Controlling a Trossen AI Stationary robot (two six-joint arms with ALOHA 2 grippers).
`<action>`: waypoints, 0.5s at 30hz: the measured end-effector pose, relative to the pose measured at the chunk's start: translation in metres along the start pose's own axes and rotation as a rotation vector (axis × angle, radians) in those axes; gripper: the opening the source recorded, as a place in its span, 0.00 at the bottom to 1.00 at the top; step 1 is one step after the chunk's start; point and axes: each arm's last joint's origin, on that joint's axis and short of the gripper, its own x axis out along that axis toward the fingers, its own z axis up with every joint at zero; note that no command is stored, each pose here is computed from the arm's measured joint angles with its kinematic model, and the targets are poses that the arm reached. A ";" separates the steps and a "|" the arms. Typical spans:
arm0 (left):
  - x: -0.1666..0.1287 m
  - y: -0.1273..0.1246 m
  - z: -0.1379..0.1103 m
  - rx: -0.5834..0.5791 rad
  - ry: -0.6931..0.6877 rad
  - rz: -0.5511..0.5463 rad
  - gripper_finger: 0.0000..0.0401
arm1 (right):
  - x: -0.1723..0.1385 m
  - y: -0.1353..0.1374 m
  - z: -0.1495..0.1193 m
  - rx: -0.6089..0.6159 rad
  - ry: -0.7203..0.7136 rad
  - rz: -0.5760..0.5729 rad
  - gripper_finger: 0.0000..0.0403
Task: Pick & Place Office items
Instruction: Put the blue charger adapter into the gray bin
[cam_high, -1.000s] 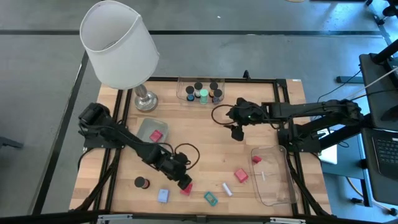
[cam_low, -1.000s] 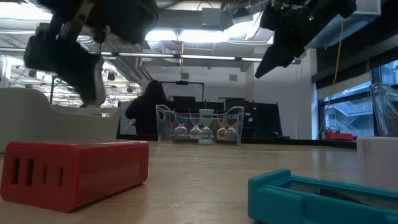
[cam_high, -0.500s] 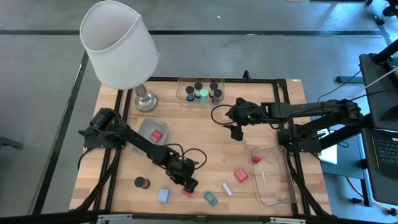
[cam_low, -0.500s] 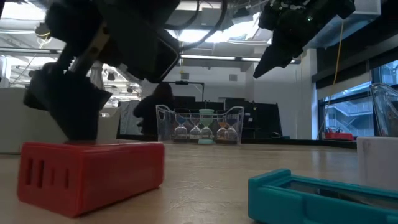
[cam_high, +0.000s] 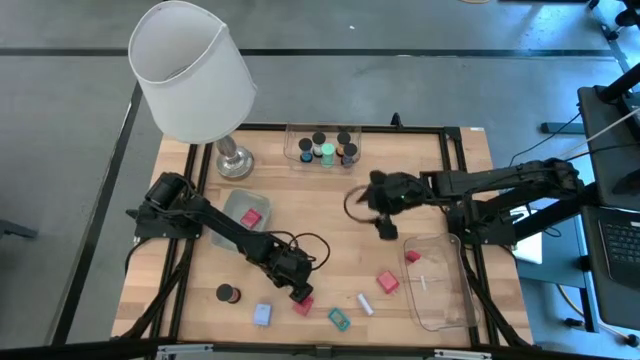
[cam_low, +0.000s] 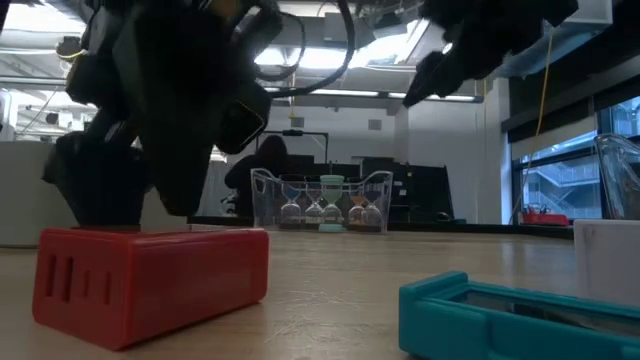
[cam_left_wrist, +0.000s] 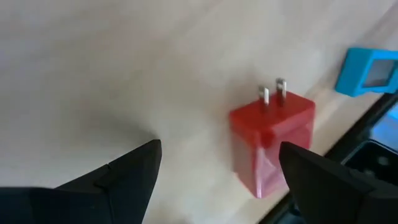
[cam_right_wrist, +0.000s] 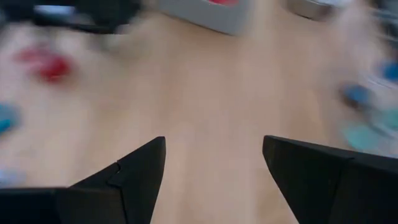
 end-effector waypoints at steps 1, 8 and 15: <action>-0.003 0.001 0.000 0.016 -0.011 0.010 0.80 | 0.000 0.005 0.001 -0.017 -0.011 0.050 0.68; -0.043 -0.002 -0.011 0.094 -0.225 0.060 0.80 | -0.001 0.039 0.008 -0.111 -0.078 0.211 0.68; -0.061 -0.004 -0.059 0.283 -0.521 0.144 0.80 | -0.004 0.058 0.008 -0.133 -0.093 0.206 0.68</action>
